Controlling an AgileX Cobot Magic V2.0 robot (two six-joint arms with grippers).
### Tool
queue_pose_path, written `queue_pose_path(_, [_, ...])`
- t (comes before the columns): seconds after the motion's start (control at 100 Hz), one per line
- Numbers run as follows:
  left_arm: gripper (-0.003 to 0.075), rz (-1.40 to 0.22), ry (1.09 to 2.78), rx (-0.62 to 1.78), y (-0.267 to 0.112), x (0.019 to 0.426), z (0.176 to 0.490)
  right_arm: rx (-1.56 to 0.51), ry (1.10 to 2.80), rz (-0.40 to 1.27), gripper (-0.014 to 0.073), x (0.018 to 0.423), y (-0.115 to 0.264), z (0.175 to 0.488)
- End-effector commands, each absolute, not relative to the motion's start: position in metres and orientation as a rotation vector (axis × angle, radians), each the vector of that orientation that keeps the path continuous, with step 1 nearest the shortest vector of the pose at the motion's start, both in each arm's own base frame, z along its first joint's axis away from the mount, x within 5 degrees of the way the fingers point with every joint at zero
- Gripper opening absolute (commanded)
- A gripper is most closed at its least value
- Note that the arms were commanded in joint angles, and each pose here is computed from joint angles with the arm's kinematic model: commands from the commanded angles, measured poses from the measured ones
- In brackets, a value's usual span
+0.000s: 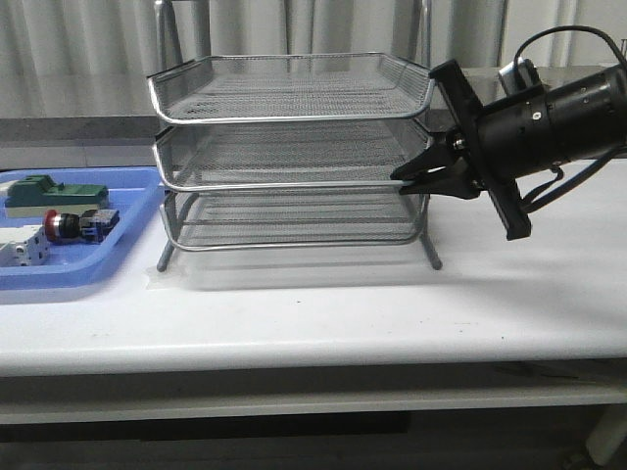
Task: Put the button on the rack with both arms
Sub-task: 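Close the right gripper on the middle tray's front rim, then pull the middle wire tray out toward the robot with the right gripper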
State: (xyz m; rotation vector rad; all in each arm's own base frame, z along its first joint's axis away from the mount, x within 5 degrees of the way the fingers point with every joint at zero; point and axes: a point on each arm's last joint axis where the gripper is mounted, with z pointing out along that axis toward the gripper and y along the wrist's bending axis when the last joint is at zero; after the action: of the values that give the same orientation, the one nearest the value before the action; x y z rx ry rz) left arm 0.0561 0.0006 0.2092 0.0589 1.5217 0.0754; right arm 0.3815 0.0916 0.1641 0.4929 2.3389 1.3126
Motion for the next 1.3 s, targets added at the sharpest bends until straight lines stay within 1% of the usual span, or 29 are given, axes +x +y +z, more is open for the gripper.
queue_pose_path(0.0, [-0.0020,0.062,1.474,0.059,0.000,0.057,0.202,0.404,2.261,1.378,-0.0040,0.381,0.094,0.192])
queue_pose_path(0.38, [-0.0020,0.062,1.474,0.059,0.000,0.057,0.202,0.344,2.338,1.387,-0.0040,0.366,0.096,0.183])
queue_pose_path(0.61, [-0.0020,0.062,1.474,0.059,0.000,0.057,0.202,0.289,2.369,1.357,-0.0040,0.335,0.093,0.181])
queue_pose_path(0.85, [-0.0020,0.062,1.474,0.059,0.000,0.057,0.202,0.300,2.390,1.325,-0.0040,0.301,0.090,0.183])
queue_pose_path(0.99, [-0.0020,0.062,1.474,0.059,0.000,0.057,0.202,0.287,2.382,1.327,-0.0040,0.287,0.089,0.188])
queue_pose_path(1.14, [-0.0020,0.062,1.474,0.059,0.000,0.057,0.202,0.258,2.370,1.322,-0.0035,0.282,0.089,0.193])
queue_pose_path(1.21, [-0.0020,0.062,1.474,0.059,0.000,0.057,0.202,0.254,2.367,1.322,-0.0004,0.281,0.089,0.195])
queue_pose_path(1.26, [-0.0020,0.062,1.474,0.059,0.000,0.057,0.202,0.249,2.366,1.322,0.0048,0.281,0.089,0.195])
queue_pose_path(1.29, [-0.0020,0.062,1.474,0.059,0.000,0.057,0.202,0.243,2.365,1.320,0.0099,0.281,0.089,0.195])
